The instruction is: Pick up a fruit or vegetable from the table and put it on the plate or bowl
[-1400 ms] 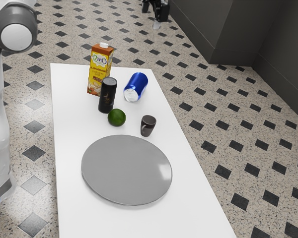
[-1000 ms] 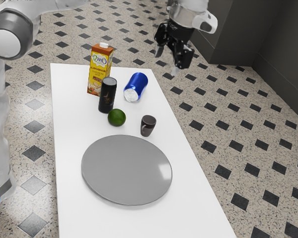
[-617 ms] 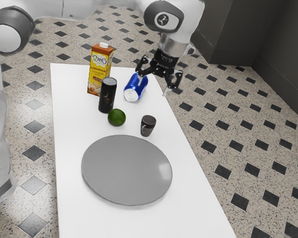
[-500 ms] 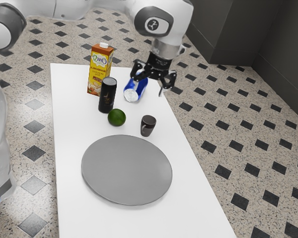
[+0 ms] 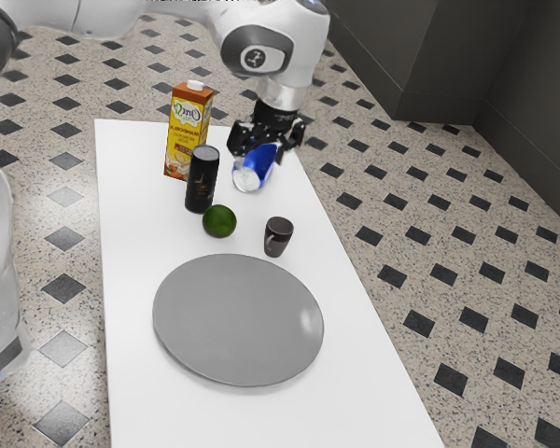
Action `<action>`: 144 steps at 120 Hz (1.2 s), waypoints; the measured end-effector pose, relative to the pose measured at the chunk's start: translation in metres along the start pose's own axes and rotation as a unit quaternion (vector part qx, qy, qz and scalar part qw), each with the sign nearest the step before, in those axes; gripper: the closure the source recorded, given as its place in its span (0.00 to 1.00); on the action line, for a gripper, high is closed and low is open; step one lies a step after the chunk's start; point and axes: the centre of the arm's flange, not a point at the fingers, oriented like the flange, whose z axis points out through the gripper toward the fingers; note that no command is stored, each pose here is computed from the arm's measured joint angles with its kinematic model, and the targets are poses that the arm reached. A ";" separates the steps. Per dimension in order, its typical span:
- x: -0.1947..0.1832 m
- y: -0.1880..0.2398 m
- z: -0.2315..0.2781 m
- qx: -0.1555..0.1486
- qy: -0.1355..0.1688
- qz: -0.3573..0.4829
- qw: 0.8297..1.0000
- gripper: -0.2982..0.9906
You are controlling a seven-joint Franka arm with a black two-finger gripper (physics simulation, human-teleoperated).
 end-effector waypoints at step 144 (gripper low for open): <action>0.007 -0.074 0.037 0.065 -0.019 -0.205 0.976 0.23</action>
